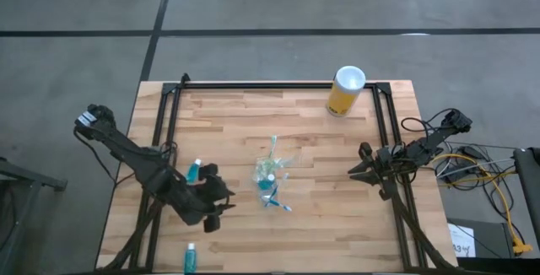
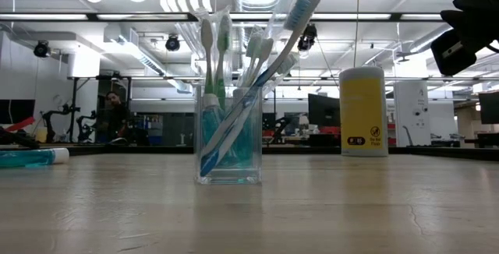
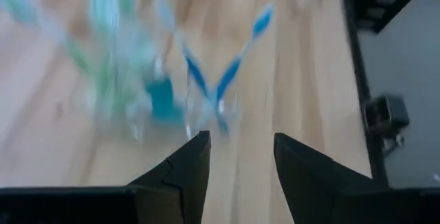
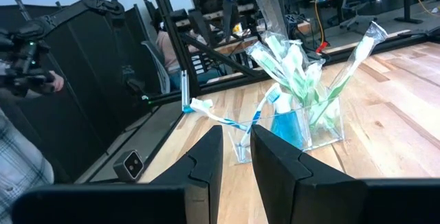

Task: Pick & Place toothbrushing station
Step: Put the blue mouthwash into the transparent organizer

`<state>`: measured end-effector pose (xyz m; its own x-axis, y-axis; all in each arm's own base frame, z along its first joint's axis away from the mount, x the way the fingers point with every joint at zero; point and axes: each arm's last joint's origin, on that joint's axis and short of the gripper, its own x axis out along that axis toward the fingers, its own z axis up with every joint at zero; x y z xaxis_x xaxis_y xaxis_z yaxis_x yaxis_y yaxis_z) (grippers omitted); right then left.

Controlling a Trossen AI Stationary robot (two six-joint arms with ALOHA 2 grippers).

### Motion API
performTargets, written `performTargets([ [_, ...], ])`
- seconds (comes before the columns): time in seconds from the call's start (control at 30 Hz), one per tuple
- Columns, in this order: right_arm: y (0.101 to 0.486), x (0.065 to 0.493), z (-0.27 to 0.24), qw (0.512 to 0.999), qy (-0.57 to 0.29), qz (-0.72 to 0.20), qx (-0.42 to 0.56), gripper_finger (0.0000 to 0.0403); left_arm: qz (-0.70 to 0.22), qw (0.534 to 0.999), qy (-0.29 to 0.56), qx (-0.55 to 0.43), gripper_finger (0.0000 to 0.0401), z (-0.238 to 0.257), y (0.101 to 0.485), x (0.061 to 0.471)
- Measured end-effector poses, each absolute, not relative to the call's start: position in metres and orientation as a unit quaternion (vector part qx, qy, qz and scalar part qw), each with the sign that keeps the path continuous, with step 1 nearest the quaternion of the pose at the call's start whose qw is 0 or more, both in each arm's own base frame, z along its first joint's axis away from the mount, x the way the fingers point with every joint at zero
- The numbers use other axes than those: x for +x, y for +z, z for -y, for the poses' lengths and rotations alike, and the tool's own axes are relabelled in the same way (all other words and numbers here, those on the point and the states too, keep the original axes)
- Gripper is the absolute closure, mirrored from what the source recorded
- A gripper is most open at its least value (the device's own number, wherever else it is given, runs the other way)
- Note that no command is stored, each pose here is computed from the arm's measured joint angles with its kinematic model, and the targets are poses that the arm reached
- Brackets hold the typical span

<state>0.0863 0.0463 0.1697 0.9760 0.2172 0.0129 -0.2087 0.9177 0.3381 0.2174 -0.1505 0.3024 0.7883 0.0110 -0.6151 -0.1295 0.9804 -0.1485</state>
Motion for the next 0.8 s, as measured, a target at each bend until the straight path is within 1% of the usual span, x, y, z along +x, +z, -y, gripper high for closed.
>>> performTargets([
  [0.07, 0.170, 0.086, -0.046, 0.979, 0.109, -0.012, 0.171, 0.0327, -0.358, 0.925, 0.052, -0.117, 0.0236, 0.149, 0.297, 0.212],
  [0.2, 0.170, 0.086, -0.046, 0.979, 0.109, -0.012, 0.171, 0.0327, -0.412, 0.890, 0.123, -0.153, 0.0236, 0.141, 0.287, 0.200],
  [0.43, 0.170, 0.086, -0.046, 0.979, 0.109, -0.012, 0.171, 0.0327, -0.449, 0.839, 0.240, -0.195, 0.0236, 0.126, 0.278, 0.185],
  [0.5, 0.170, 0.086, -0.046, 0.979, 0.109, -0.012, 0.171, 0.0327, -0.451, 0.806, 0.304, -0.235, 0.0236, 0.119, 0.276, 0.180],
  [0.57, 0.170, 0.086, -0.046, 0.979, 0.109, -0.012, 0.171, 0.0327, -0.449, 0.762, 0.377, -0.275, 0.0236, 0.111, 0.275, 0.172],
  [0.6, 0.170, 0.086, -0.046, 0.979, 0.109, -0.012, 0.171, 0.0327, -0.451, 0.743, 0.408, -0.279, 0.0236, 0.107, 0.274, 0.167],
  [0.67, 0.170, 0.086, -0.046, 0.979, 0.109, -0.012, 0.171, 0.0327, -0.459, 0.722, 0.449, -0.257, 0.0236, 0.100, 0.275, 0.159],
  [0.73, 0.170, 0.086, -0.046, 0.979, 0.109, -0.012, 0.171, 0.0327, -0.464, 0.712, 0.469, -0.241, 0.0236, 0.095, 0.276, 0.156],
  [0.8, 0.170, 0.086, -0.046, 0.979, 0.109, -0.012, 0.171, 0.0327, -0.466, 0.714, 0.464, -0.240, 0.0236, 0.092, 0.277, 0.157],
])
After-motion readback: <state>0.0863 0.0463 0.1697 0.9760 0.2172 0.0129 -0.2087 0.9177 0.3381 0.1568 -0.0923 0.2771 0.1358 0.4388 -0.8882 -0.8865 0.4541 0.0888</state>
